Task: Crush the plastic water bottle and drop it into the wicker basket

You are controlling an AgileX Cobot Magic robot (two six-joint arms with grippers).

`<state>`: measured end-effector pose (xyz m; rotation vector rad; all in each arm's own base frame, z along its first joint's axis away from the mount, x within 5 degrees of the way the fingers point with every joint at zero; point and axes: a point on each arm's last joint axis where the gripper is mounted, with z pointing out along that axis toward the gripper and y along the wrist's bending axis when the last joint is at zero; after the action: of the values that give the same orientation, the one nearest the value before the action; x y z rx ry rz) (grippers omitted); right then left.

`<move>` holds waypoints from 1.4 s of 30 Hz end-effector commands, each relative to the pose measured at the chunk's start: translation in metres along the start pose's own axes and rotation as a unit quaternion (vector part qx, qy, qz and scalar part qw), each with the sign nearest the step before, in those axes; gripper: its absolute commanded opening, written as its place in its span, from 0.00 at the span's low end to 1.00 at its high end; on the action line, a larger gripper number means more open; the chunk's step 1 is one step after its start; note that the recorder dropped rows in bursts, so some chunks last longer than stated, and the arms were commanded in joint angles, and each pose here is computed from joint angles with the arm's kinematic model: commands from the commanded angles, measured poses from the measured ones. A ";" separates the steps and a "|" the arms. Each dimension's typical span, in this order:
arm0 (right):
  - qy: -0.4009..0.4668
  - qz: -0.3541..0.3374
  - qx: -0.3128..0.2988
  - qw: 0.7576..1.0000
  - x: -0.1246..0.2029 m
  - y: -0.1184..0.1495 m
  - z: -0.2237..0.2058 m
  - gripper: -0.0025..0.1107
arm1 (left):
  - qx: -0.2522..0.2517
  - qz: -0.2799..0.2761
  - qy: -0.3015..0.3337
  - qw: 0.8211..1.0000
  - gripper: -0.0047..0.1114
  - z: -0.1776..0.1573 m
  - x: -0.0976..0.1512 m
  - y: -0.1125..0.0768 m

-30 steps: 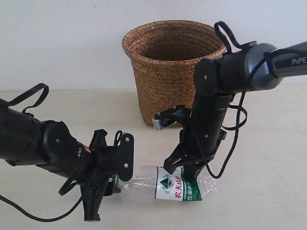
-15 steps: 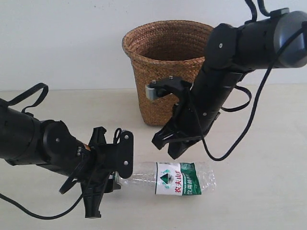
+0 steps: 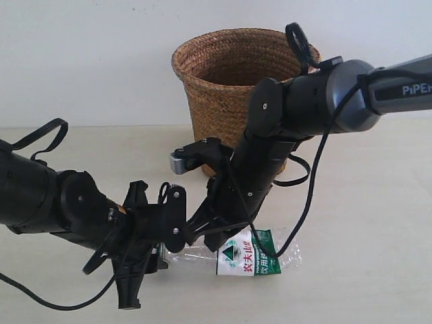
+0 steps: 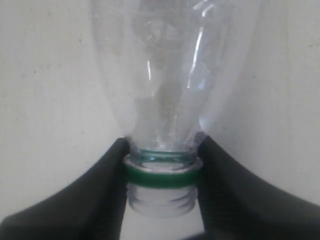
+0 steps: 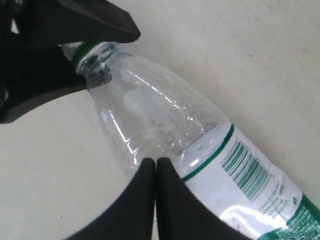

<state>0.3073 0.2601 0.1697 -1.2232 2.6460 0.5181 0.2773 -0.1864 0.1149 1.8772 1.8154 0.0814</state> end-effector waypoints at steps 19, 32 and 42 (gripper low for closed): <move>0.078 0.037 0.014 0.996 0.021 -0.024 0.074 0.02 | -0.004 -0.011 -0.005 1.000 0.07 -0.003 -0.003 0.001; 0.067 -0.007 -0.008 0.998 0.016 -0.017 0.063 0.02 | -0.004 -0.011 -0.005 1.000 0.07 -0.003 -0.003 0.001; -0.011 -0.040 0.010 0.999 -0.003 -0.001 0.000 0.02 | -0.004 -0.011 -0.005 1.000 0.07 -0.003 -0.003 0.001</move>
<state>0.3068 0.2654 0.1583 -1.2798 2.6501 0.5616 0.2790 -0.1834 0.1118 1.8747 1.8168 0.0985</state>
